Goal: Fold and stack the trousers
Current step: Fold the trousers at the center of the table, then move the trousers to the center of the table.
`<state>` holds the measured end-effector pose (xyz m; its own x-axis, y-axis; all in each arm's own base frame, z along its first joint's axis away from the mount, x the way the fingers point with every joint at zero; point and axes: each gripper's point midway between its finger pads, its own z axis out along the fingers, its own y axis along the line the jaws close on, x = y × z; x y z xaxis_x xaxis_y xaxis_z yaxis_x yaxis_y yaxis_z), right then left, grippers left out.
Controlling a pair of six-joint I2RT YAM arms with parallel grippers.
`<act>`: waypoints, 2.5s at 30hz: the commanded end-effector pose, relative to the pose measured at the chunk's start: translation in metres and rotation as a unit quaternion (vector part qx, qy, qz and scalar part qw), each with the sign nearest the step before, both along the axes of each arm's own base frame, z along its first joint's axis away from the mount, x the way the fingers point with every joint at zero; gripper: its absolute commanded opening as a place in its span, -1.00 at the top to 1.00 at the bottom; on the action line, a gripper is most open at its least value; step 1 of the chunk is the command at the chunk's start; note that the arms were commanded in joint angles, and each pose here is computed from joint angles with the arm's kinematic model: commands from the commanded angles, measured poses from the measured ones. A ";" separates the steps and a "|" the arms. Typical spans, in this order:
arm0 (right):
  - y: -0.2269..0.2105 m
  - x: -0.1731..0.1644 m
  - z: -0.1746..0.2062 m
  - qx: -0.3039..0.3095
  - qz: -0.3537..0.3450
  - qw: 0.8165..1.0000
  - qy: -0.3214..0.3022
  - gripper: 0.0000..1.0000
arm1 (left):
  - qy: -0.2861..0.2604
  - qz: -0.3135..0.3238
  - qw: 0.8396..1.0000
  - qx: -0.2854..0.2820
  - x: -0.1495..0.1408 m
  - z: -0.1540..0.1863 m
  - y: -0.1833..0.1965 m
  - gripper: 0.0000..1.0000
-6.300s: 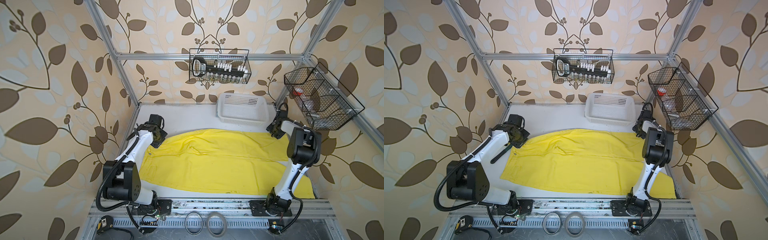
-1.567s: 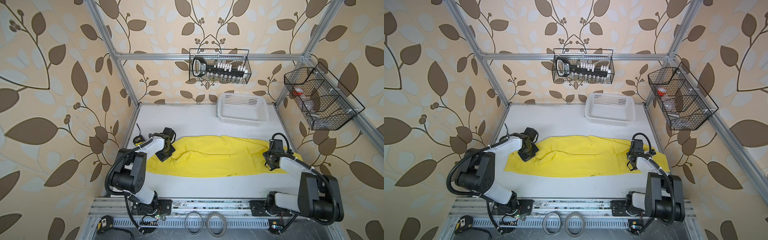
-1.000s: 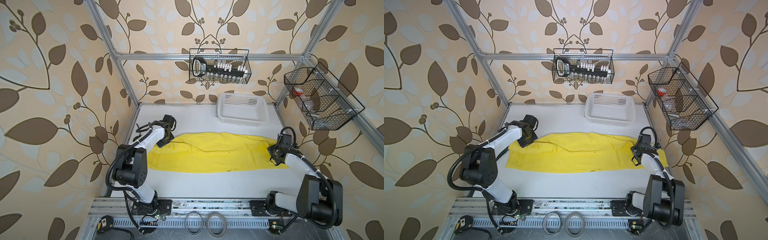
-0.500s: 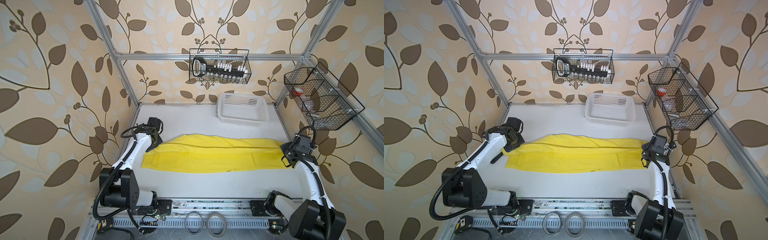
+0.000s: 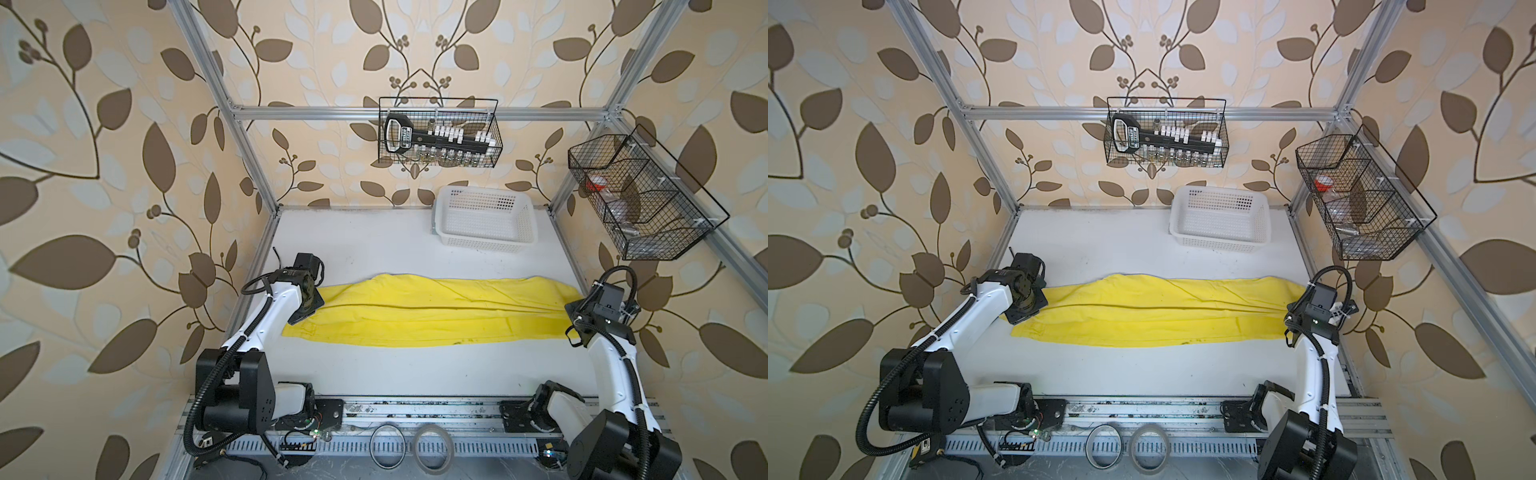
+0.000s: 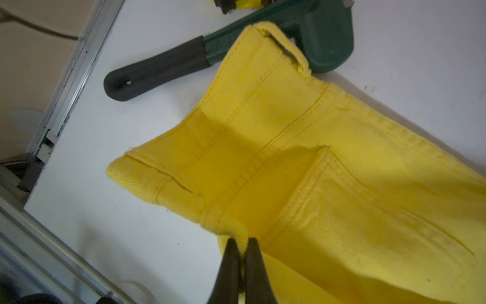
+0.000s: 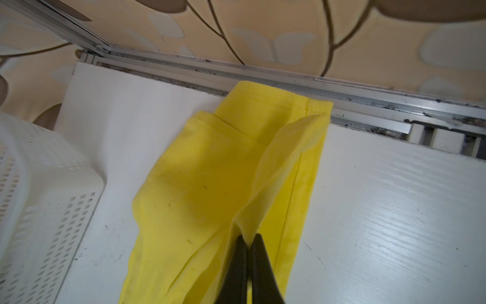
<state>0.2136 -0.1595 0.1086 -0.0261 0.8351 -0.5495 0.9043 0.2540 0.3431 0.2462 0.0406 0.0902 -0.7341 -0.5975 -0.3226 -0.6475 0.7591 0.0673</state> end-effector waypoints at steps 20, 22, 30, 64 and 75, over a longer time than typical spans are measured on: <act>-0.037 -0.022 -0.020 -0.041 -0.043 0.996 0.060 1.00 | -0.008 0.026 1.000 0.010 -0.014 0.011 0.014 1.00; -0.039 -0.027 -0.020 -0.051 -0.045 0.995 0.067 1.00 | -0.001 0.029 1.000 0.008 -0.020 0.005 0.014 1.00; -0.034 -0.026 -0.031 -0.042 -0.034 0.996 0.068 1.00 | 0.004 0.039 0.999 -0.003 -0.025 0.001 0.010 1.00; 0.043 0.042 -0.021 -0.010 0.117 0.993 0.011 0.05 | -0.032 0.039 0.996 -0.080 -0.013 0.006 -0.014 0.12; 0.060 0.035 -0.057 0.028 0.173 0.982 0.068 -0.25 | -0.029 0.085 0.993 -0.080 -0.005 -0.005 -0.007 -0.33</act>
<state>0.2546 -0.1062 0.0602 -0.3498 0.7917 -0.5009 0.8172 0.5193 0.2500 0.2371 0.0276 0.0832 -0.6441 -0.7281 -0.2346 -0.7334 0.6750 -0.0812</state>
